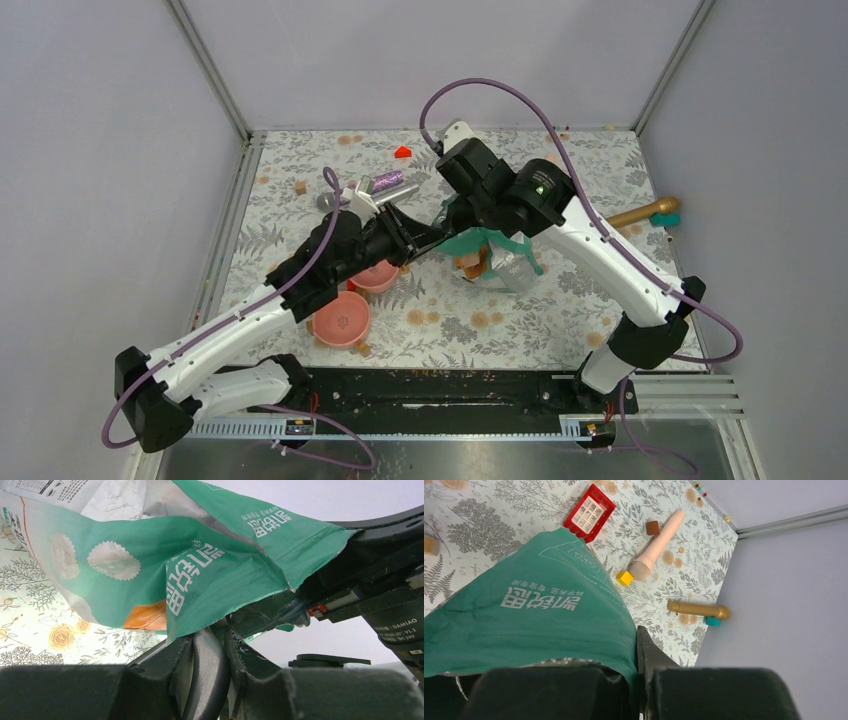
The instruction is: Serve the pet food
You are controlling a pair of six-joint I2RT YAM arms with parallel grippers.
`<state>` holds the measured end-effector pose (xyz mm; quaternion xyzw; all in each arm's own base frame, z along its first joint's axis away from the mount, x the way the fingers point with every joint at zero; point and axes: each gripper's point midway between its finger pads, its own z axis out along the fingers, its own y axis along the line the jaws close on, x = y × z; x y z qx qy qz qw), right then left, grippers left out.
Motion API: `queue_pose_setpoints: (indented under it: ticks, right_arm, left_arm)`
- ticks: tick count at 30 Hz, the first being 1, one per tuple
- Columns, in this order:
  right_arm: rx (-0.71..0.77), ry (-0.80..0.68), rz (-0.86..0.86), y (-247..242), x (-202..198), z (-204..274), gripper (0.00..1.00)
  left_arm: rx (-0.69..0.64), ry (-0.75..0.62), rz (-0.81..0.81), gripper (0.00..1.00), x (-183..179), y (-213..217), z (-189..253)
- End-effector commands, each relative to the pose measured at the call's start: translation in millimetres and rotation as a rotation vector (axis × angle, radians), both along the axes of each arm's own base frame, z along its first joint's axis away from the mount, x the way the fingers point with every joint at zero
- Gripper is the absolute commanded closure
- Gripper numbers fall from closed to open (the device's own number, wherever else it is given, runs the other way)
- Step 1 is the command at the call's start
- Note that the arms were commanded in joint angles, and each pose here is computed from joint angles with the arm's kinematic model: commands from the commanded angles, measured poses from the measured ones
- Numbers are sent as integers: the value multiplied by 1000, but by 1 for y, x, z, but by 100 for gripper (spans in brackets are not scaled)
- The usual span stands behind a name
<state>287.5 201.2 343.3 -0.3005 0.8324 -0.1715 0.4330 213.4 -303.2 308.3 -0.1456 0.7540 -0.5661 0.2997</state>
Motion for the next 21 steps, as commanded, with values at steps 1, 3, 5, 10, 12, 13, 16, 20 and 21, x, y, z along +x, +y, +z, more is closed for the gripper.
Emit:
queue_pose_setpoints:
  ticks: [1, 3, 5, 10, 12, 13, 16, 20, 21]
  right_arm:
    - [130, -260, -46, -32, 9, 92, 100]
    - [135, -257, -64, -36, 10, 90, 100]
    - [136, -255, -75, -38, 12, 86, 100]
    - [156, -217, -28, -29, 10, 74, 100]
    - [173, -189, 10, -22, 8, 67, 100]
    - [186, -167, 33, -17, 6, 62, 100]
    - [248, -99, 88, 0, -1, 50, 100]
    - [313, -37, 122, 16, -6, 39, 100]
    - [310, -22, 129, 19, -6, 36, 100]
  left_arm:
    - [-243, -225, 70, 100, 7, 9, 113]
    - [-242, -220, 116, 100, 11, 16, 115]
    - [-254, -218, 134, 100, 10, 21, 119]
    - [-252, -193, 187, 100, 11, 30, 122]
    - [-259, -181, 208, 100, 14, 30, 123]
    - [-263, -180, 215, 100, 16, 30, 126]
    - [-260, -189, 220, 100, 22, 21, 135]
    - [-257, -192, 181, 100, 27, -1, 152]
    - [-249, -190, 173, 100, 28, -7, 154]
